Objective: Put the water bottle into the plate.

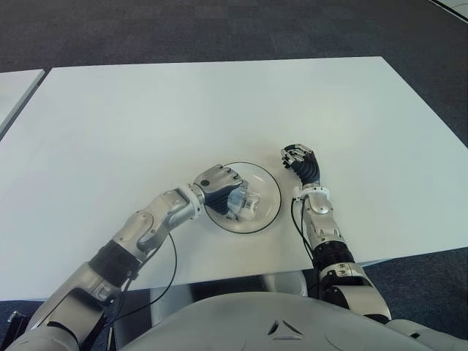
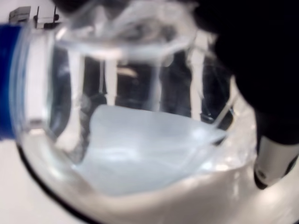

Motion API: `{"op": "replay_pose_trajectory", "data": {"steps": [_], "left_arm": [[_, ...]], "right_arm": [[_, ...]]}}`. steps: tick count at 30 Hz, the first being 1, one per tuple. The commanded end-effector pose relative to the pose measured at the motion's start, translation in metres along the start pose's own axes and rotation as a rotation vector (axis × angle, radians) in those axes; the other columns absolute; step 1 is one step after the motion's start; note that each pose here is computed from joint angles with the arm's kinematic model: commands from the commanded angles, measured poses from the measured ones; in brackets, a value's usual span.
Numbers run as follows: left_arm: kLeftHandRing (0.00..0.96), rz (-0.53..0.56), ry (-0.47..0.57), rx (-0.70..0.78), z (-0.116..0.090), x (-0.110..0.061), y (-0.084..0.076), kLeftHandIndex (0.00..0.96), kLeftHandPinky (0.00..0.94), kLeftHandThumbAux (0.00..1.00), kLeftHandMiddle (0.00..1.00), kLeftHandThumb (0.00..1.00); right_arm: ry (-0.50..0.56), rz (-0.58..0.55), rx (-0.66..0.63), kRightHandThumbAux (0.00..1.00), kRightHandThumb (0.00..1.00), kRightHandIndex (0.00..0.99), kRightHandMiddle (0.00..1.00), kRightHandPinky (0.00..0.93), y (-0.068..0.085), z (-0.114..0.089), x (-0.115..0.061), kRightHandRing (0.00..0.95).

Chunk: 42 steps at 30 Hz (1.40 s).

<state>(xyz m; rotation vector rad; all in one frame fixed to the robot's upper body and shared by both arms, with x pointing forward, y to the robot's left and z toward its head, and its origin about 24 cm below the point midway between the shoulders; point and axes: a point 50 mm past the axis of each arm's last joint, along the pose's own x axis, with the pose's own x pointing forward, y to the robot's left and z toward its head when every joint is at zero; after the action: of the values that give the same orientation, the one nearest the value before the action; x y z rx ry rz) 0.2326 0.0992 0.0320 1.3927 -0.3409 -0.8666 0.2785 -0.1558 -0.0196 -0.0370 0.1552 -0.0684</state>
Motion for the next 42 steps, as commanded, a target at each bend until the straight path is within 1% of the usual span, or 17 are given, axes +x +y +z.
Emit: {"op": "replay_pose_trajectory", "data": {"steps": [1,5,13,17,21,23,25,26,27,28,29,30,31,33,36,38,42], "left_arm": [[0.785,0.002,0.013,0.034,-0.005,0.006,-0.006,0.407,0.779,0.666,0.529,0.855],[0.786,-0.012,0.036,0.047,-0.01,0.008,-0.01,0.406,0.784,0.666,0.533,0.855],[0.727,-0.007,0.075,0.07,-0.012,0.005,-0.013,0.393,0.691,0.667,0.577,0.85],[0.688,-0.004,0.068,0.057,-0.013,0.004,-0.013,0.427,0.631,0.66,0.505,0.849],[0.657,-0.01,0.055,0.055,-0.015,0.003,-0.014,0.43,0.616,0.659,0.49,0.845],[0.622,-0.013,0.047,0.059,-0.014,0.004,-0.014,0.33,0.576,0.631,0.49,0.902],[0.548,-0.019,0.035,0.067,-0.014,0.004,-0.014,0.275,0.518,0.623,0.485,0.92],[0.441,-0.023,0.03,0.07,-0.014,0.004,-0.015,0.23,0.438,0.579,0.4,0.829],[0.402,-0.028,0.021,0.08,-0.015,0.004,-0.015,0.213,0.409,0.563,0.369,0.796],[0.312,-0.032,0.015,0.087,-0.015,0.004,-0.015,0.175,0.331,0.558,0.293,0.726],[0.254,-0.035,0.01,0.094,-0.015,0.005,-0.015,0.15,0.281,0.555,0.245,0.681],[0.23,-0.04,0.004,0.107,-0.015,0.005,-0.013,0.138,0.259,0.56,0.223,0.655],[0.183,-0.043,-0.001,0.115,-0.016,0.006,-0.012,0.108,0.205,0.594,0.179,0.538],[0.123,-0.048,-0.009,0.131,-0.015,0.006,-0.01,0.066,0.134,0.634,0.123,0.378],[0.077,-0.044,-0.016,0.146,-0.015,0.006,-0.009,0.038,0.081,0.651,0.08,0.264],[0.031,-0.039,-0.018,0.152,-0.015,0.005,-0.009,0.015,0.033,0.641,0.032,0.13],[0.008,0.062,-0.014,0.149,-0.013,0.004,-0.006,0.003,0.008,0.614,0.008,0.037]], "right_arm": [[0.162,-0.008,0.006,0.729,0.704,0.433,0.622,0.597,-0.002,-0.034,-0.016,0.609],[0.16,-0.011,0.001,0.729,0.704,0.433,0.621,0.595,-0.003,-0.033,-0.016,0.609],[0.16,-0.015,-0.009,0.729,0.704,0.433,0.614,0.589,-0.003,-0.033,-0.017,0.601],[0.166,-0.01,-0.011,0.73,0.704,0.432,0.61,0.585,-0.002,-0.033,-0.017,0.598],[0.167,-0.007,-0.011,0.73,0.704,0.432,0.612,0.585,-0.003,-0.033,-0.017,0.599],[0.168,-0.008,-0.011,0.73,0.704,0.432,0.613,0.587,-0.003,-0.033,-0.017,0.6],[0.169,-0.011,-0.011,0.73,0.704,0.432,0.614,0.588,-0.003,-0.033,-0.017,0.6],[0.17,-0.012,-0.01,0.73,0.704,0.432,0.614,0.589,-0.003,-0.033,-0.017,0.6],[0.17,-0.015,-0.01,0.73,0.704,0.432,0.614,0.589,-0.003,-0.033,-0.017,0.6],[0.17,-0.017,-0.009,0.73,0.704,0.432,0.614,0.589,-0.003,-0.033,-0.017,0.601],[0.17,-0.018,-0.008,0.73,0.704,0.432,0.614,0.589,-0.003,-0.033,-0.017,0.601],[0.169,-0.019,-0.008,0.73,0.704,0.432,0.614,0.589,-0.002,-0.033,-0.017,0.601],[0.169,-0.02,-0.007,0.73,0.704,0.432,0.614,0.591,-0.002,-0.033,-0.017,0.602],[0.168,-0.02,-0.007,0.73,0.704,0.432,0.615,0.592,-0.002,-0.033,-0.017,0.603],[0.168,-0.019,-0.007,0.729,0.704,0.433,0.615,0.591,-0.002,-0.033,-0.017,0.603],[0.168,-0.019,-0.008,0.729,0.704,0.432,0.613,0.585,-0.002,-0.033,-0.017,0.6],[0.169,-0.02,-0.007,0.729,0.704,0.432,0.611,0.581,-0.002,-0.033,-0.017,0.598]]}}
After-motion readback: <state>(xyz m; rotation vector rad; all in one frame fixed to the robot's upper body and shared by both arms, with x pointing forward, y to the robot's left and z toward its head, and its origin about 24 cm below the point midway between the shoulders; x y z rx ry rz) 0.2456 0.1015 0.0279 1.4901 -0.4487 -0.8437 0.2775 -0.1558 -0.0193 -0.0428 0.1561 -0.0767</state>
